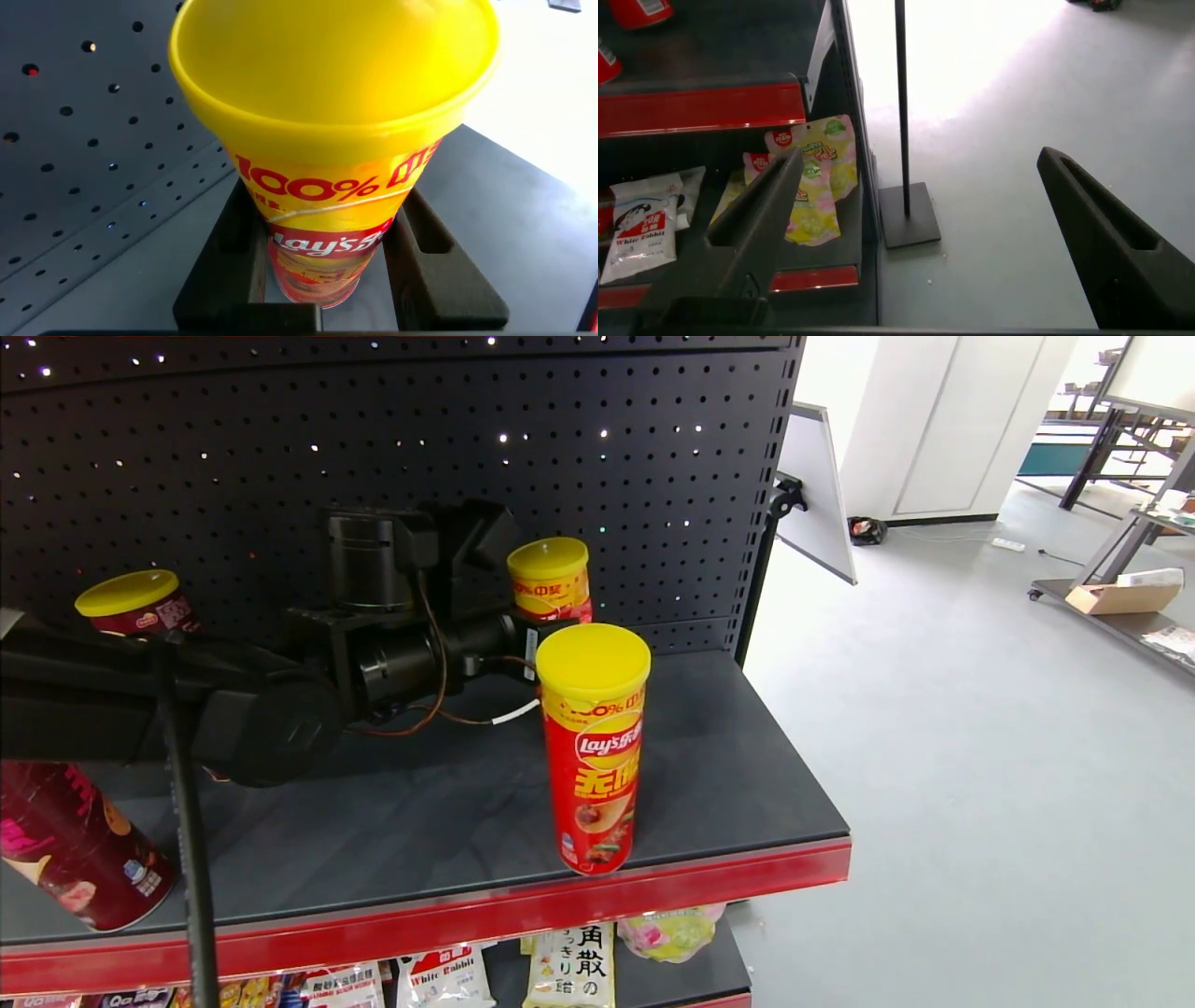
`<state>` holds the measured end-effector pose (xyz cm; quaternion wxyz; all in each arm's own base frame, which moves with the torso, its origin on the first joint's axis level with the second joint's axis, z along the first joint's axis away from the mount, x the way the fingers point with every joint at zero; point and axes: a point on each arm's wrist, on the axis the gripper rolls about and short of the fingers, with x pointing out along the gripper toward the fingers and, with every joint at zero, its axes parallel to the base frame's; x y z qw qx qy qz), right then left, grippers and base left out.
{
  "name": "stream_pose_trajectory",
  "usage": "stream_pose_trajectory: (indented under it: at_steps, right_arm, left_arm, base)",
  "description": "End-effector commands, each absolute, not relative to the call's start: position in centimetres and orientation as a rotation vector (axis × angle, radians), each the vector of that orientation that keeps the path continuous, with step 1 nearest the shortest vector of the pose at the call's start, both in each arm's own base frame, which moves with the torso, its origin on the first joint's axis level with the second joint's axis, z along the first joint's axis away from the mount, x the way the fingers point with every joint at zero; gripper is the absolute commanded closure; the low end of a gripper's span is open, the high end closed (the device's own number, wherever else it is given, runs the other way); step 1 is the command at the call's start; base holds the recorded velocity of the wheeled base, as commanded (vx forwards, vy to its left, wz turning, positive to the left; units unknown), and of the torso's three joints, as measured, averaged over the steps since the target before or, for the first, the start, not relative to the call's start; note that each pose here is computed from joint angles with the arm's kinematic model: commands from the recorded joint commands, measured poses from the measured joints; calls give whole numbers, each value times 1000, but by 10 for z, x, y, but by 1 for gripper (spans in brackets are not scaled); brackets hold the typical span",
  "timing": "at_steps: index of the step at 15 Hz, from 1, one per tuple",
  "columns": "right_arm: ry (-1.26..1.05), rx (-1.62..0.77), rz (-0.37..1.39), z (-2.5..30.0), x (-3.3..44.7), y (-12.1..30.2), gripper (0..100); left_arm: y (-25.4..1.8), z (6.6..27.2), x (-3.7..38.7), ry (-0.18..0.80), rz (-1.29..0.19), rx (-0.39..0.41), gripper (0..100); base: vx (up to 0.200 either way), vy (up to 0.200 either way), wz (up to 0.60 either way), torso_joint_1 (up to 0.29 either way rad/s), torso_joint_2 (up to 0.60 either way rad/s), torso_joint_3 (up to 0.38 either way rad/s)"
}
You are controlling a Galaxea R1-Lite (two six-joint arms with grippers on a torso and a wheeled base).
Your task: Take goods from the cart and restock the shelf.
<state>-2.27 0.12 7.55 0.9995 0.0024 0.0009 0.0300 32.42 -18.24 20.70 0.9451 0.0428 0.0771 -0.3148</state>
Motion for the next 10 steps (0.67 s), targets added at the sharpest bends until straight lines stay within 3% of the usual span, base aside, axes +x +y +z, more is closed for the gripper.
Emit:
stream_pose_trajectory:
  at_steps: [1,10]
  right_arm:
    - [2,5,61,76,-23,1,0]
    - [2,5,61,76,-23,1,0]
  left_arm:
    - [-182,208,324,154,-642,92,100]
    - [-182,206,324,151,-647,118,100]
  base:
    - [0,0,0,0,0,0]
    - [0,0,0,0,0,0]
